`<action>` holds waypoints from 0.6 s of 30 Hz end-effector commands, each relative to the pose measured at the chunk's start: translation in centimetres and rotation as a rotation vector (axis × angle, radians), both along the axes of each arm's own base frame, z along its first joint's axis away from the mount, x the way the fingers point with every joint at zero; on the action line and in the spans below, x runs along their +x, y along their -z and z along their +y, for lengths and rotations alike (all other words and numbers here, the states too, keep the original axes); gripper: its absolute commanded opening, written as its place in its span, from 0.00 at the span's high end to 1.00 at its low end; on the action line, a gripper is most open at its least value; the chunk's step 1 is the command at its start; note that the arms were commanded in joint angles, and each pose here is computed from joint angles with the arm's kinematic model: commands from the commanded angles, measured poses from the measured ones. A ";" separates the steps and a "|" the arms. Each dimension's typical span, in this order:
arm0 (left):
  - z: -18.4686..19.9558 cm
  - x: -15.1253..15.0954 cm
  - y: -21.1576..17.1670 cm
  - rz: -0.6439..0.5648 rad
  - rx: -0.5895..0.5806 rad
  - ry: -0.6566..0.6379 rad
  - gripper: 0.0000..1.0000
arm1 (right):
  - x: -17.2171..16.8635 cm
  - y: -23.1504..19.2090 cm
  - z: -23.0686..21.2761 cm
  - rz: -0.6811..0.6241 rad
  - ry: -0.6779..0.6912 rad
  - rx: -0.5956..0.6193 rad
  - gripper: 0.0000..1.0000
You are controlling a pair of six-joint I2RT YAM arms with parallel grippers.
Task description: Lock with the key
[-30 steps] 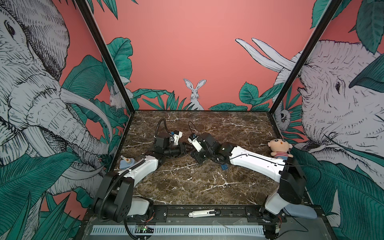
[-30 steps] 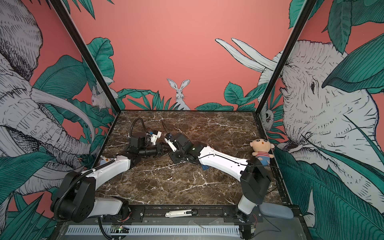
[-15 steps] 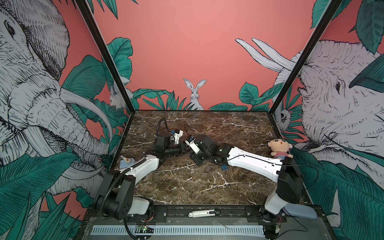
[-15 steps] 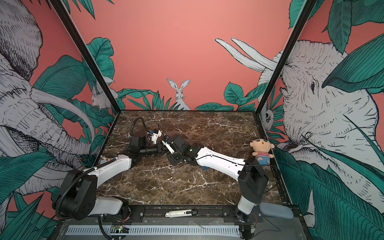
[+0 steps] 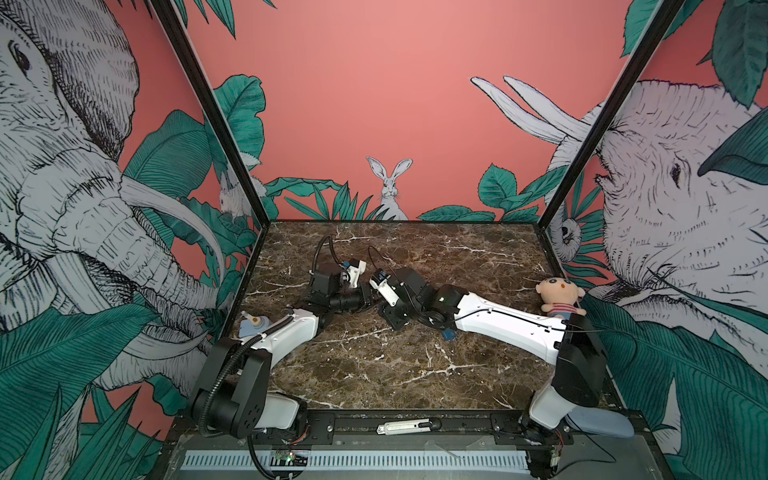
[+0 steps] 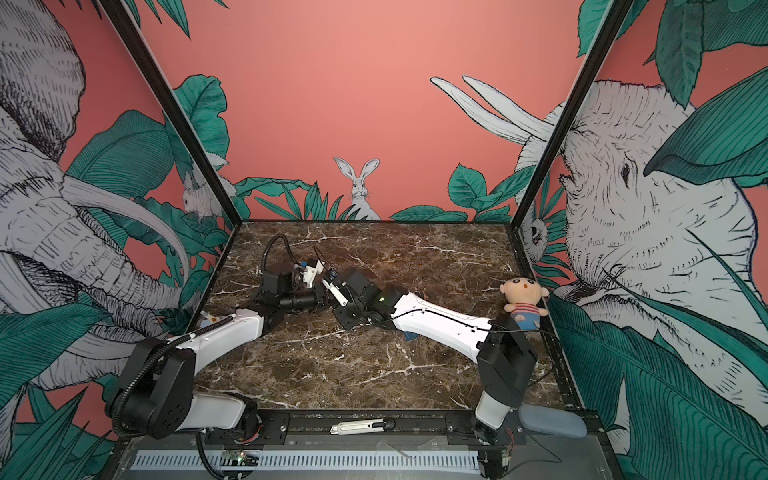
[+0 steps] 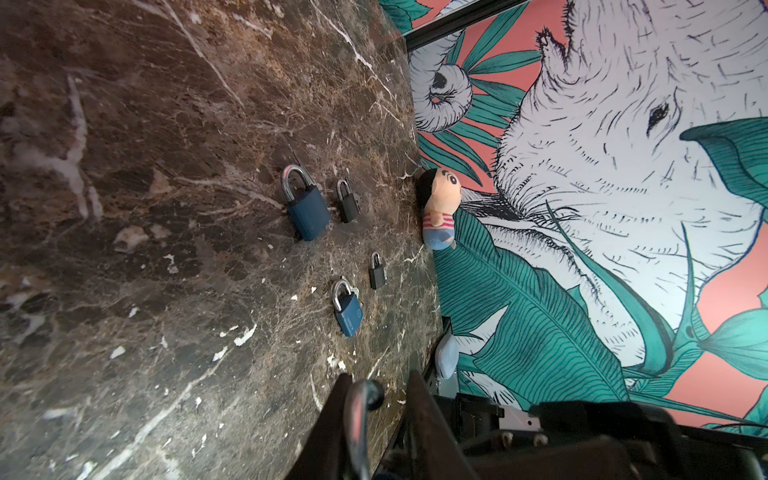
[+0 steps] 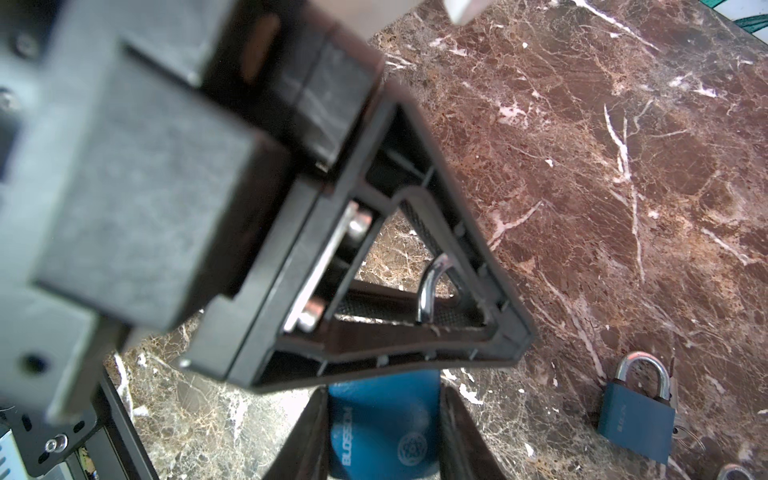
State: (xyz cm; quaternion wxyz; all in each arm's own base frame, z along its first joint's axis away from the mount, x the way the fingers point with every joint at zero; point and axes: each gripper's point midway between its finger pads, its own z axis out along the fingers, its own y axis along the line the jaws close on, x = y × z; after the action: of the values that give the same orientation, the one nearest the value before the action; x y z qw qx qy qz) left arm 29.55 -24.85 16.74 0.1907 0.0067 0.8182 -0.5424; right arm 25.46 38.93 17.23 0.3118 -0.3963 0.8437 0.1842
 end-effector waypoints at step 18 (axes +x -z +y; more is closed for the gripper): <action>0.1 1.4 -3.0 -0.079 -0.079 -0.083 1.00 | -0.1 -2.4 -0.9 0.005 0.040 0.144 0.61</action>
State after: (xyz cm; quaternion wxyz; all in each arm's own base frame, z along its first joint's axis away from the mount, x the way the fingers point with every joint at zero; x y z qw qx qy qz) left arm 29.93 -24.91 17.00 0.1956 -0.0103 0.8121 -0.5496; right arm 25.66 38.53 16.86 0.3186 -0.3808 0.8459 0.1949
